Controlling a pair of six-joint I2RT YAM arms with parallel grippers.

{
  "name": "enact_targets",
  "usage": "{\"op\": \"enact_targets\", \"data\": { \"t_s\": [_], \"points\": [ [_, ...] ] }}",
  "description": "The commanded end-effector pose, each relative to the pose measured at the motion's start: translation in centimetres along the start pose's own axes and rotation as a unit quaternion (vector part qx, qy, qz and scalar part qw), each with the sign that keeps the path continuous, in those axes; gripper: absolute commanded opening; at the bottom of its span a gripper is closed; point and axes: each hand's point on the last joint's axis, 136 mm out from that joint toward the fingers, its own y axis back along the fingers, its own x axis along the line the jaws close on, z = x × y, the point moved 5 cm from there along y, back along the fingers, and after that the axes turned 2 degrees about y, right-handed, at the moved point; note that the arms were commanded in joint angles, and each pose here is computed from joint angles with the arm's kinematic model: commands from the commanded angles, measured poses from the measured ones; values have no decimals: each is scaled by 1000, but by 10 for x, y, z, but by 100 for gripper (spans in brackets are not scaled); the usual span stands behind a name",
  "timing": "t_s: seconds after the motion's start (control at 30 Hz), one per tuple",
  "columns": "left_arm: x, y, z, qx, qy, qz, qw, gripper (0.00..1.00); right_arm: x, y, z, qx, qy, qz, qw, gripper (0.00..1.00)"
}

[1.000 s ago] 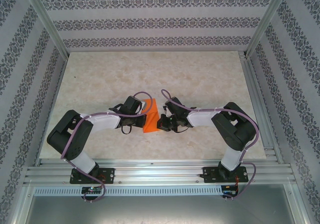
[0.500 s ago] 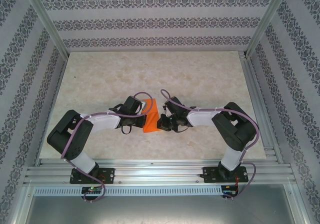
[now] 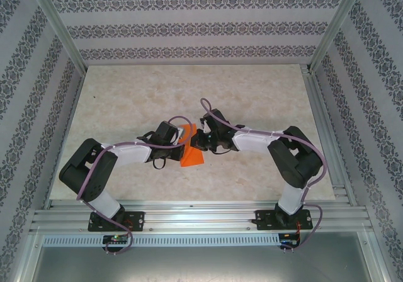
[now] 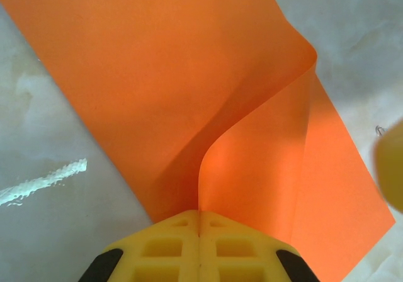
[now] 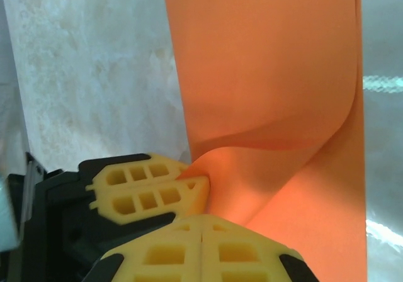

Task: Fold a paper plane with a square sheet of paper (fold left side to right side)
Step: Fold the triangle a second time at the center of the table.

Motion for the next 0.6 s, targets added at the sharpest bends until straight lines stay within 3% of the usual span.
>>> {"op": "enact_targets", "data": {
  "t_s": [0.0, 0.57],
  "points": [
    [15, -4, -15, 21, 0, 25, 999, 0, 8, -10, 2, 1, -2, 16, 1000, 5],
    [15, -4, -15, 20, 0, 28, 999, 0, 1, -32, -5, 26, -8, 13, 1000, 5]
  ]
}}
